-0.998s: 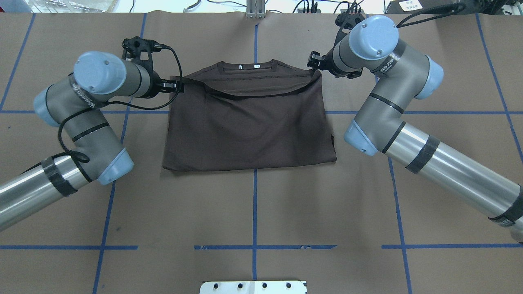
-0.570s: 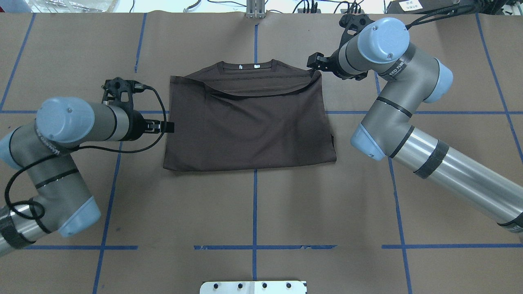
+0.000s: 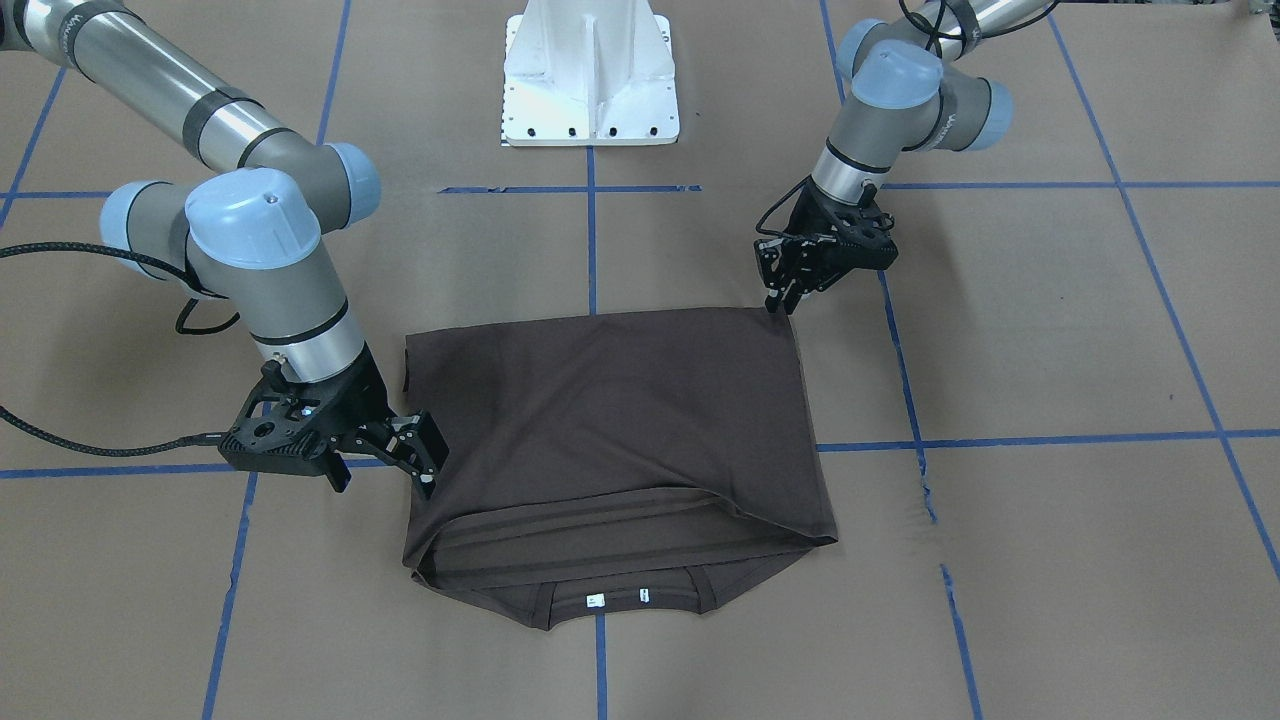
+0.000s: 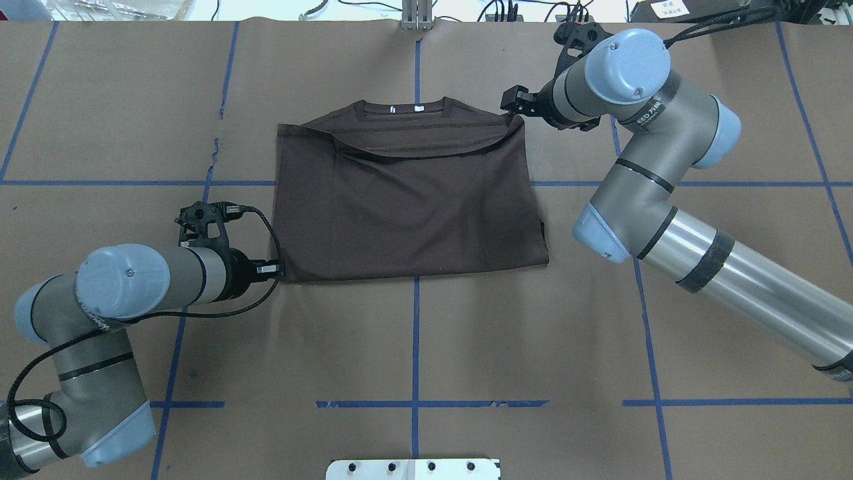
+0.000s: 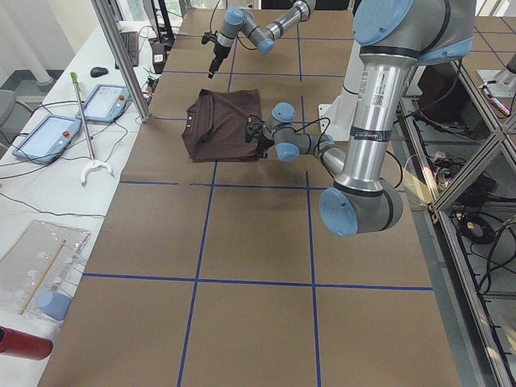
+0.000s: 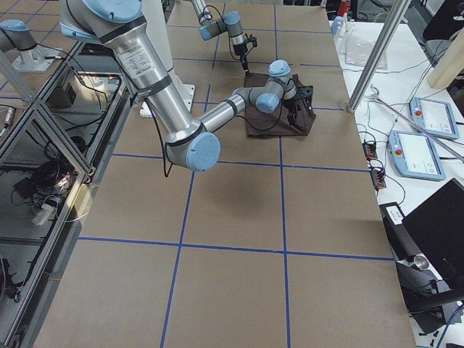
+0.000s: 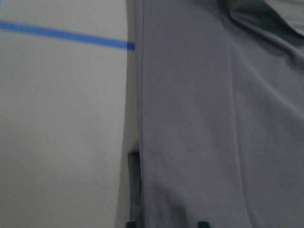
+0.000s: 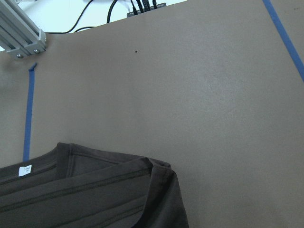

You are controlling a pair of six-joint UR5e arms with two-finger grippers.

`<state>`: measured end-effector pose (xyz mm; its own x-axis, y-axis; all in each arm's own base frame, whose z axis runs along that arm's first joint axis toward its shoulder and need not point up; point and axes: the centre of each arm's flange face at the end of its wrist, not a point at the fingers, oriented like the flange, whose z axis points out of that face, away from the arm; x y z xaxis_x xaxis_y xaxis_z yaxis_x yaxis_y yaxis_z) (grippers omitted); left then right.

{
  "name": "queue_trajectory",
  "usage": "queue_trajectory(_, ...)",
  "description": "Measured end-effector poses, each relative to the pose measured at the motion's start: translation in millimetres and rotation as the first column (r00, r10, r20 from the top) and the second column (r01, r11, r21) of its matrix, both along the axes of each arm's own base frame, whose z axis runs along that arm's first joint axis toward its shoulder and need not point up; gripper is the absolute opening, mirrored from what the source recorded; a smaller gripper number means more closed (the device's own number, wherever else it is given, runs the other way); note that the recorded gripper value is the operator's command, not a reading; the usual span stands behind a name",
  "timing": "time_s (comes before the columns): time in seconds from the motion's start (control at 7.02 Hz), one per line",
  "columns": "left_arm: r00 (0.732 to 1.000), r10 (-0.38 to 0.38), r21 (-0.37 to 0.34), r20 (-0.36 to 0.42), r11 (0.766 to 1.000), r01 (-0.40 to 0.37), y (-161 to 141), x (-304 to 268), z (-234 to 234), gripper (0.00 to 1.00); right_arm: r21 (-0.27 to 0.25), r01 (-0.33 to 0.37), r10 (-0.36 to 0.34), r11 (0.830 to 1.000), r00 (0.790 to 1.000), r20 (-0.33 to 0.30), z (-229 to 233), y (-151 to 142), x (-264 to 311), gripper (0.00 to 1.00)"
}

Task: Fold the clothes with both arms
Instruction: 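Grasp the side edge of the folded shirt with the left gripper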

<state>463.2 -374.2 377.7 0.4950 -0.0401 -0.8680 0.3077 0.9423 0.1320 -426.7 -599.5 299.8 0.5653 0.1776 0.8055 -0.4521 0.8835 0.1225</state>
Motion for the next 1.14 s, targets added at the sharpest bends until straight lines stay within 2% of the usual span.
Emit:
queue_trajectory(0.71,1.000,0.005,-0.009,0.023,1.000,-0.005,1.5,2.7,10.8,0.25,-0.003,0.001,-0.001,1.000,1.000,-0.001,3.2,0.8,0.6,1.00)
queue_trajectory(0.86,1.000,0.007,-0.009,0.024,1.000,-0.006,2.0,3.2,11.4,0.00,-0.004,0.001,-0.001,1.000,1.000,-0.003,4.7,0.9,0.7,1.00)
queue_trajectory(1.14,1.000,0.004,-0.009,0.023,1.000,-0.004,1.9,3.2,10.7,0.00,-0.006,0.002,-0.002,1.000,1.000,-0.006,7.4,1.1,0.9,1.00)
